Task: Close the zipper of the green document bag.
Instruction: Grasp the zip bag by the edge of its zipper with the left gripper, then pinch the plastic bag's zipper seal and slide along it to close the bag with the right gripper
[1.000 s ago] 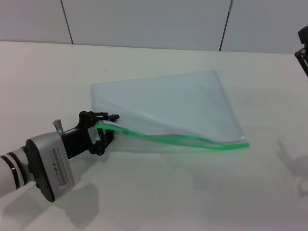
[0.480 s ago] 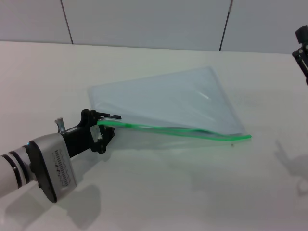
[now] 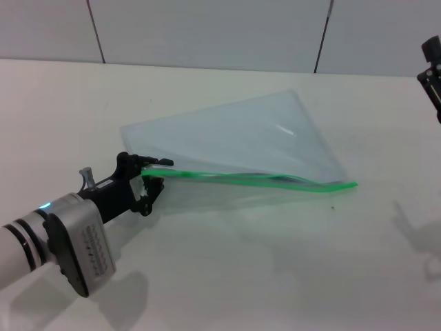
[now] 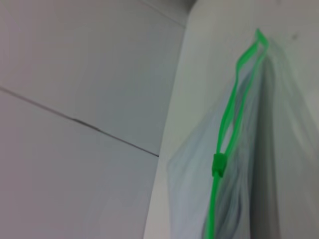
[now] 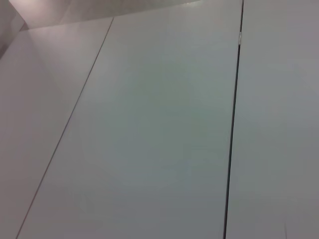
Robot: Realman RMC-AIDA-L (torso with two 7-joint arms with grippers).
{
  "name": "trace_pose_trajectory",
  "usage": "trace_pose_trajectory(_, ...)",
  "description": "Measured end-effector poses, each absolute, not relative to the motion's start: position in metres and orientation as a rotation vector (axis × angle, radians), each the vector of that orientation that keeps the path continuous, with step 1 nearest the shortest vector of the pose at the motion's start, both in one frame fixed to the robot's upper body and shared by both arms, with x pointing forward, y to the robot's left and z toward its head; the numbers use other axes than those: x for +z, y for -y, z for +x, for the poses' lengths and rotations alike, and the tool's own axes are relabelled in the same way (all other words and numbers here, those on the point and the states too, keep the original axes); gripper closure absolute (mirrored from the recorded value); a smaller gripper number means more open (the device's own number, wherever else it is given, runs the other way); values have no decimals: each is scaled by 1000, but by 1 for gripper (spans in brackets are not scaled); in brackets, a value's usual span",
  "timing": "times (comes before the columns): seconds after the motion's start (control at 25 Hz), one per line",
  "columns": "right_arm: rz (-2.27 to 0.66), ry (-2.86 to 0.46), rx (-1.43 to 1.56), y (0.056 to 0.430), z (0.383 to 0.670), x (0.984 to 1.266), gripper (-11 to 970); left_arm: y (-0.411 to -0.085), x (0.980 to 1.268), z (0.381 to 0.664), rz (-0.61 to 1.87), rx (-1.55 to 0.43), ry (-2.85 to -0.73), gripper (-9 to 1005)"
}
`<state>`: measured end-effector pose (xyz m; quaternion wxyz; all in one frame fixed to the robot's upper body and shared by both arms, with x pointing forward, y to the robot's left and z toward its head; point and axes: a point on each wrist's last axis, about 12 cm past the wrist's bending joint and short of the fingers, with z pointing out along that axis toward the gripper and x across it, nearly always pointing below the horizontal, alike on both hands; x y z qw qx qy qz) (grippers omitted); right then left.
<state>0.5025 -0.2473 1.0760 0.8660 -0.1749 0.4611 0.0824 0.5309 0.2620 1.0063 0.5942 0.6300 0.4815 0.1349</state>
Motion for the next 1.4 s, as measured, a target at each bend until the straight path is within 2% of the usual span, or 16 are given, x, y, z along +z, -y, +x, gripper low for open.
trace_pose_trajectory(0.48, -431, -980, 205, 241, 505, 1074, 113, -260, 1010, 530, 1408, 272, -1128, 937)
trace_pose_trajectory(0.6, -532, -1003, 249, 231, 513, 1072, 114, -259, 1011, 530, 1388, 236, -1137, 938)
trace_pose_trajectory(1.04, -1230, -994, 441, 162, 537, 1056, 116, -258, 1012, 531, 1386, 218, -1138, 940)
trace_pose_trajectory(1.24, -1373, -976, 452, 147, 539, 1052, 117, -256, 1012, 531, 1400, 211, -1127, 940)
trace_pose_trajectory(1.4, -1418, -1007, 432, 137, 545, 1050, 191, -252, 1012, 530, 1418, 197, -1107, 940)
